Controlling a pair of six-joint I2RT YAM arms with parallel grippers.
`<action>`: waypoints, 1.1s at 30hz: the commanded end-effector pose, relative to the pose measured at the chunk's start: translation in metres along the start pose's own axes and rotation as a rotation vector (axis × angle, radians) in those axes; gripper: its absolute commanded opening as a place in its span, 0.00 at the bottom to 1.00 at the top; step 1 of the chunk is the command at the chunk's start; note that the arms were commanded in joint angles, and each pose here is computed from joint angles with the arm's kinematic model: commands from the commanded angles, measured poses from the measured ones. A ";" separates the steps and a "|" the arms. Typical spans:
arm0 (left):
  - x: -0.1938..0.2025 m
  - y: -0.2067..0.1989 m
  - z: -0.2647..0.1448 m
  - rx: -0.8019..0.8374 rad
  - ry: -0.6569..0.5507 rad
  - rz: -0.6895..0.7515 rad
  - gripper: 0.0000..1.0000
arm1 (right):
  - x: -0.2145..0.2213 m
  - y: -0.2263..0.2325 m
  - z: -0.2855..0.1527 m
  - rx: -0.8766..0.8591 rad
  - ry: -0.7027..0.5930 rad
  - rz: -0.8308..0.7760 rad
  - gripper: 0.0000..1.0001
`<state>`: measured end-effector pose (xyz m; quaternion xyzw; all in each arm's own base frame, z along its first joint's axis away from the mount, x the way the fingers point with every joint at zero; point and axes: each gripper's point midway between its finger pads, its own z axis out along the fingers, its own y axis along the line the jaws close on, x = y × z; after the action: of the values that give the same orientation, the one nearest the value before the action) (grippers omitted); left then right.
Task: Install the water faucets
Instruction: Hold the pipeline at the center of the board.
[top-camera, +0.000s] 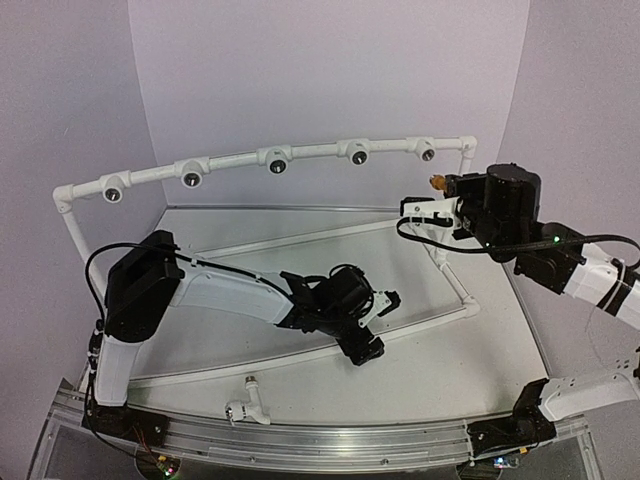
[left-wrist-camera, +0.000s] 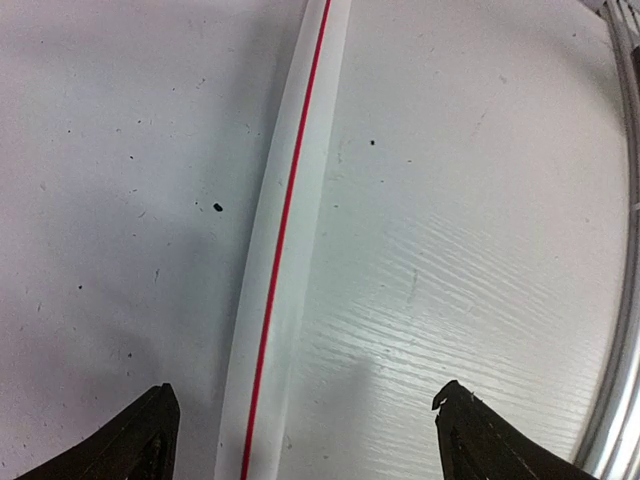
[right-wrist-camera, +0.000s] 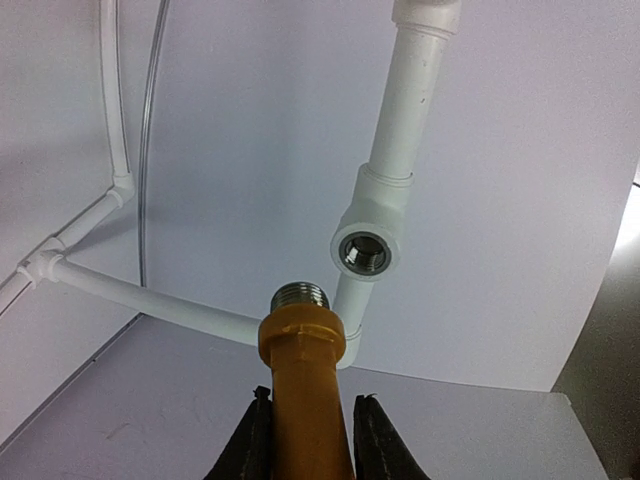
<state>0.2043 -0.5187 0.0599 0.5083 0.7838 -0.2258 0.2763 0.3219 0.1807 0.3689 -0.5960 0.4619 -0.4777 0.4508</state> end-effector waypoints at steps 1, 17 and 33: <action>-0.016 0.006 0.014 -0.070 -0.021 0.122 0.90 | 0.003 -0.037 -0.001 0.149 0.001 0.020 0.00; 0.041 0.017 0.041 -0.098 0.115 0.216 0.26 | 0.010 -0.031 0.018 0.205 0.008 0.021 0.00; 0.073 0.010 0.034 -0.039 0.160 0.267 0.00 | 0.023 -0.050 0.041 0.252 0.063 0.082 0.00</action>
<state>0.2193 -0.5223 0.0183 0.5857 0.7254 -0.1561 0.3262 0.3697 0.1811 0.3669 -0.5670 0.4270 -0.5218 0.4731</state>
